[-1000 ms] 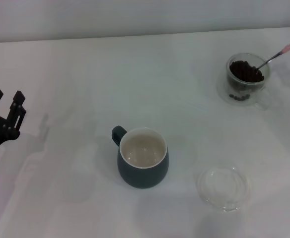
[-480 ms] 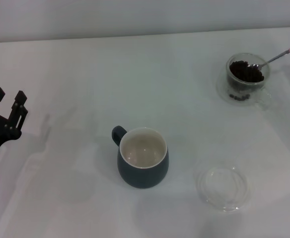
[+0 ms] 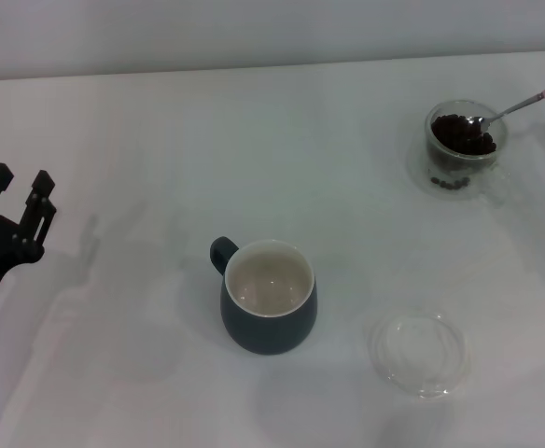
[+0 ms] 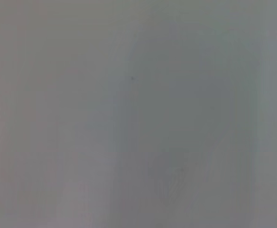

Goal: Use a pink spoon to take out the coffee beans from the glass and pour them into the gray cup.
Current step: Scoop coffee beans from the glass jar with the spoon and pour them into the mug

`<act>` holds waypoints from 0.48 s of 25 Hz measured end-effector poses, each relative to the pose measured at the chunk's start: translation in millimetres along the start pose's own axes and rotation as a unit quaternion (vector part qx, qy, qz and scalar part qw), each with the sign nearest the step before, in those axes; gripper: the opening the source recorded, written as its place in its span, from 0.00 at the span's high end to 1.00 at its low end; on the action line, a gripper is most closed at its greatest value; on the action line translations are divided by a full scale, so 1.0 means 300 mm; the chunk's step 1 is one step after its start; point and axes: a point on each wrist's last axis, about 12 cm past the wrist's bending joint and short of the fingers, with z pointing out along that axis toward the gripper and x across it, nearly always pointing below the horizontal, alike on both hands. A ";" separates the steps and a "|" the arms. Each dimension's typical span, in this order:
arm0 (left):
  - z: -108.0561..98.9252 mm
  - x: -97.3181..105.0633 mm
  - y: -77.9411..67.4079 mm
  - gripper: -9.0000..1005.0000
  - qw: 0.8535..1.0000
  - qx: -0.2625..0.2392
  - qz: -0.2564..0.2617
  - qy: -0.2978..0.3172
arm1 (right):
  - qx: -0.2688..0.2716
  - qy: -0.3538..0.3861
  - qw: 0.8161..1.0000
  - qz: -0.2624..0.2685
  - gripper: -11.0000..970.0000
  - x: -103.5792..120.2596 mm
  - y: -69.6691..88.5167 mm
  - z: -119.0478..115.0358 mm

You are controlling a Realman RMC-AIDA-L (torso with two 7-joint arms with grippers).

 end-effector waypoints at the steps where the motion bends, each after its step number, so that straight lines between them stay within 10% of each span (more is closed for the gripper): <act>1: 0.000 0.000 -0.002 0.51 1.000 0.002 0.000 0.000 | 0.001 0.000 1.000 0.006 0.84 0.002 -0.002 -0.002; 12: -0.002 0.002 -0.005 0.51 1.000 0.004 0.000 0.002 | 0.010 0.002 0.998 0.062 0.84 0.016 -0.022 -0.016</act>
